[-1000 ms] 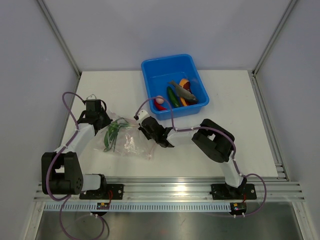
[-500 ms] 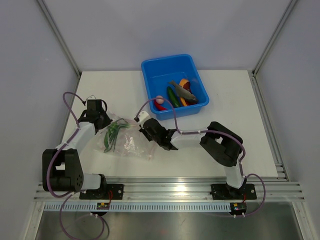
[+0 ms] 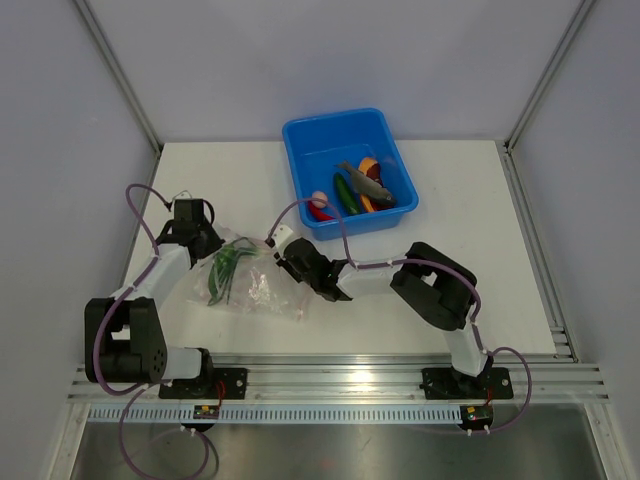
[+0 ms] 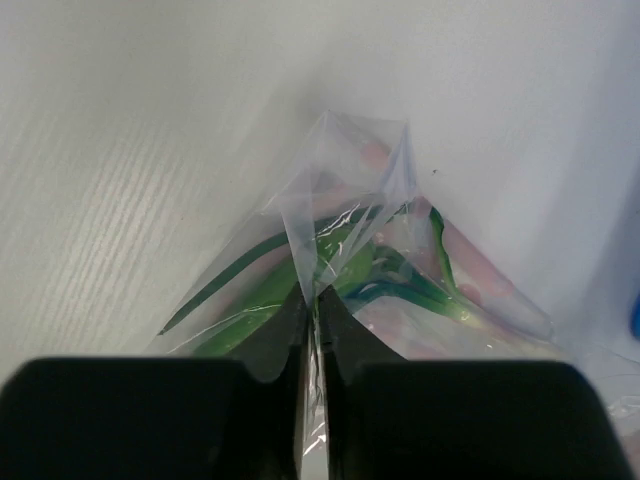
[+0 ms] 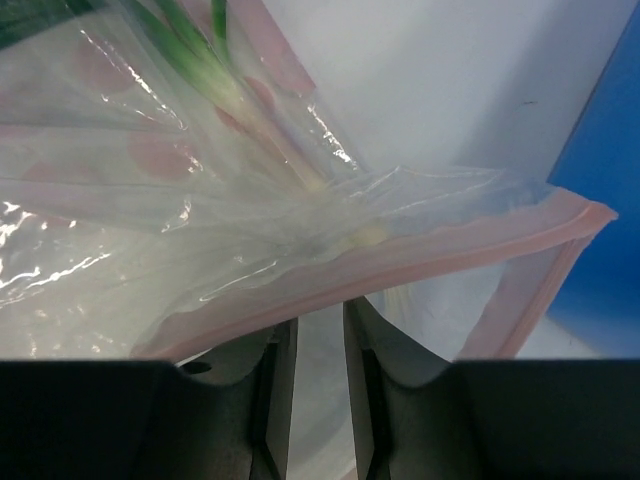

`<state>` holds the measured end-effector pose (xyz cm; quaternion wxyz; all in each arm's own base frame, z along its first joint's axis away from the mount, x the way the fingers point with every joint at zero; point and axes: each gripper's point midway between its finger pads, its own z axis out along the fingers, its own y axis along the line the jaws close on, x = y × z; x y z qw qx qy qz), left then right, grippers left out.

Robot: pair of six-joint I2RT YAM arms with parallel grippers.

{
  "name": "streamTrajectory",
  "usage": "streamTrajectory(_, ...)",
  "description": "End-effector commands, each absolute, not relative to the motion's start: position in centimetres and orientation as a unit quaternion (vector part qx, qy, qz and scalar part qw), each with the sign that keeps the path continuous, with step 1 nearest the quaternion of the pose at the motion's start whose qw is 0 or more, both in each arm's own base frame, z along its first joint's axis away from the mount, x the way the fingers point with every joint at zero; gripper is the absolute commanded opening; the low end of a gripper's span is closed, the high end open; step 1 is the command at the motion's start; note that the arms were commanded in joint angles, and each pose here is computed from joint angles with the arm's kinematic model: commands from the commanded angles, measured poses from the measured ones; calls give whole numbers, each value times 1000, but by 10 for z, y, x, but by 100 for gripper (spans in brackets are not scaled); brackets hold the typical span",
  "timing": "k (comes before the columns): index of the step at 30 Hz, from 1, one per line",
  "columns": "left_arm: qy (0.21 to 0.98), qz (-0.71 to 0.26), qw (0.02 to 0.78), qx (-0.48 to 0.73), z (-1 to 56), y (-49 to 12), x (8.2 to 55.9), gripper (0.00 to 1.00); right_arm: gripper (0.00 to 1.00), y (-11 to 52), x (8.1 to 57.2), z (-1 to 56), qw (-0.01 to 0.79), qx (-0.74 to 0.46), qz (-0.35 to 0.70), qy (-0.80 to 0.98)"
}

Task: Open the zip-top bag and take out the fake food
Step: Pick up the fake vegetable from the zipper food storage bag.

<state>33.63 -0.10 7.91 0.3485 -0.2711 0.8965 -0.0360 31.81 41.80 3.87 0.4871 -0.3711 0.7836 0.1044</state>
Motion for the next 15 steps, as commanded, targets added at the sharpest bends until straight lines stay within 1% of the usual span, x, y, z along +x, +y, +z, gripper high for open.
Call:
streamTrajectory(1,877,-28,390,-279,107,8,348,16,32,432,328,62,524,-361,114,763)
streamTrajectory(2,872,-19,396,-286,110,12,346,26,32,432,328,64,526,-360,115,762)
streamTrajectory(3,868,-14,403,-291,112,15,345,64,32,433,327,64,526,-360,116,762)
streamTrajectory(4,860,-18,417,-294,119,16,343,74,32,431,328,64,527,-358,116,762)
streamTrajectory(5,856,-16,422,-299,122,17,341,82,32,432,327,65,527,-359,118,762)
streamTrajectory(6,849,-5,429,-307,126,23,339,92,31,432,327,64,525,-361,119,762)
streamTrajectory(9,836,-11,454,-308,143,24,333,96,31,435,324,61,522,-360,130,762)
streamTrajectory(11,820,-33,490,-295,162,17,333,99,31,434,325,63,526,-353,129,763)
streamTrajectory(13,813,-58,518,-261,177,-3,338,99,31,430,325,65,539,-340,134,759)
streamTrajectory(15,815,-73,526,-233,185,-23,342,99,32,427,325,67,555,-325,143,753)
